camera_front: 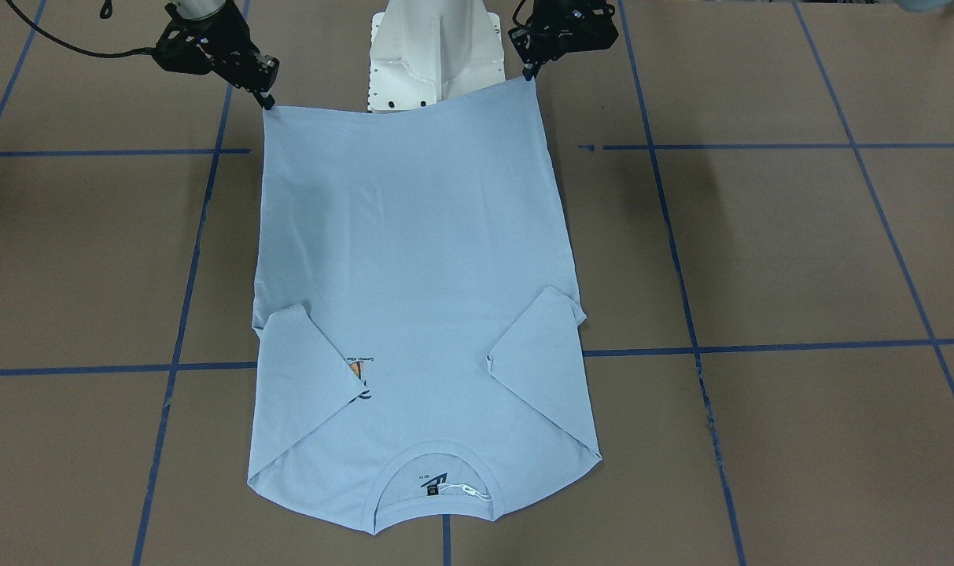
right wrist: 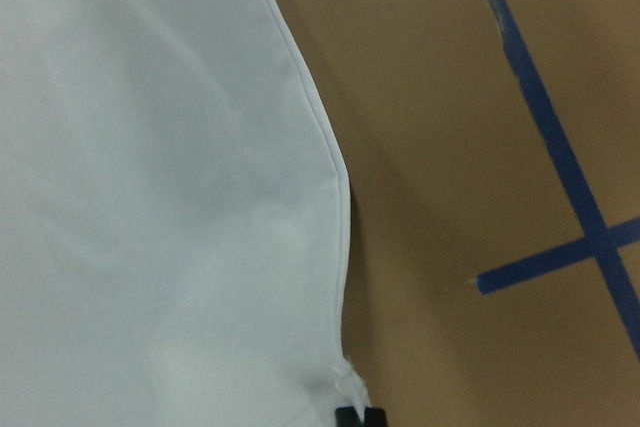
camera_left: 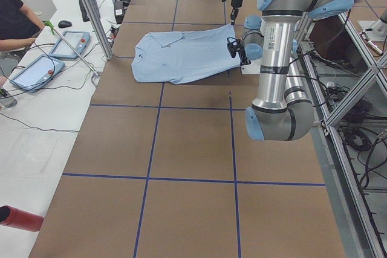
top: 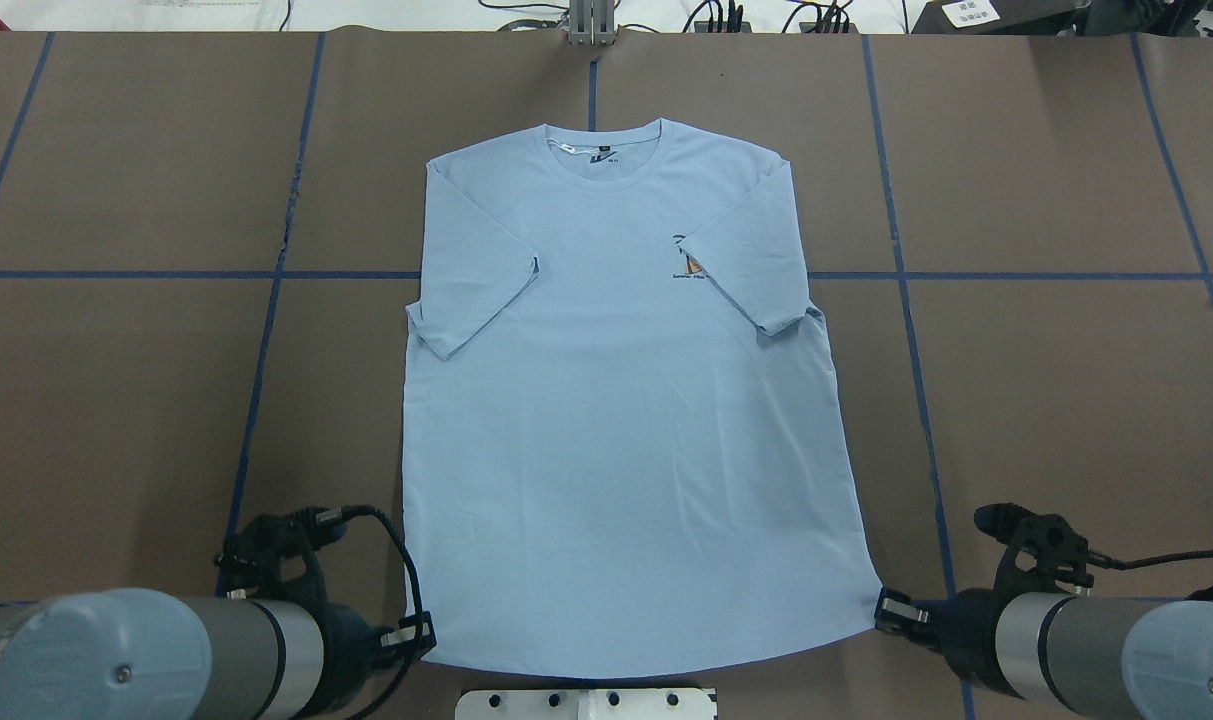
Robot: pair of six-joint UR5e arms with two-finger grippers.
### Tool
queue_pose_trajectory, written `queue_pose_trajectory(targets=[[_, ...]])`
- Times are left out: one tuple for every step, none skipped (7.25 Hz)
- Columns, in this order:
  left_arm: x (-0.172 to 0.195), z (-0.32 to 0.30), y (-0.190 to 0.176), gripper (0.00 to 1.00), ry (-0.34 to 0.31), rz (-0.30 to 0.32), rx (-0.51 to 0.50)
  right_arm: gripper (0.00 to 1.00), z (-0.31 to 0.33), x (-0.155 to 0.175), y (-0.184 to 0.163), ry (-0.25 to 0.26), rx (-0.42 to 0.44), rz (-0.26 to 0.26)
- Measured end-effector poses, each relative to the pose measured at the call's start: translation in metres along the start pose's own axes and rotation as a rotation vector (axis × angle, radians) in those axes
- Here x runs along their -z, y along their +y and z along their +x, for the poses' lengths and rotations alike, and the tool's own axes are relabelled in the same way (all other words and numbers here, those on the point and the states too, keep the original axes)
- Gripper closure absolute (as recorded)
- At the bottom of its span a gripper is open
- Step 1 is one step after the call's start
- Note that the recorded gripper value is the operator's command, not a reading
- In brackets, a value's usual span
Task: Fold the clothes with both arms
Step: 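Lift the hem with both grippers and fold it up onto the collar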
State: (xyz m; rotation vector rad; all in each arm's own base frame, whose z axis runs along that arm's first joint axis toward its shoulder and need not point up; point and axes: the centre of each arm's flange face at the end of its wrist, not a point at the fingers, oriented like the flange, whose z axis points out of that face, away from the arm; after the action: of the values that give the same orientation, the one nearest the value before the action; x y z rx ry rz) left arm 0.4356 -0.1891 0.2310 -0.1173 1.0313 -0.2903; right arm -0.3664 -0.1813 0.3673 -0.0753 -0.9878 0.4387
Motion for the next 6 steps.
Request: queue_pose_trajectory(targets=[[0.004,0.012,-0.038,1.0,0.014,0.068,-0.045,1.0,-0.005,0.002,-0.026,-0.014,-0.019,0.046],[-0.008,0.029,-0.085,1.0,-0.001,0.15,-0.079,1.0,-0.019,-0.006,-0.06,-0.028,-0.024,0.094],[-0.021,0.046,-0.139,1.0,-0.032,0.229,-0.103,1.0,-0.049,-0.025,-0.108,-0.025,-0.021,0.144],[-0.026,0.054,-0.186,1.0,-0.057,0.289,-0.119,1.0,-0.079,-0.041,-0.156,0.003,-0.007,0.191],[-0.032,0.056,-0.23,1.0,-0.07,0.34,-0.126,1.0,-0.109,-0.052,-0.204,0.04,0.018,0.242],[-0.045,0.057,-0.273,1.0,-0.075,0.382,-0.12,1.0,-0.139,-0.063,-0.256,0.077,0.031,0.288]])
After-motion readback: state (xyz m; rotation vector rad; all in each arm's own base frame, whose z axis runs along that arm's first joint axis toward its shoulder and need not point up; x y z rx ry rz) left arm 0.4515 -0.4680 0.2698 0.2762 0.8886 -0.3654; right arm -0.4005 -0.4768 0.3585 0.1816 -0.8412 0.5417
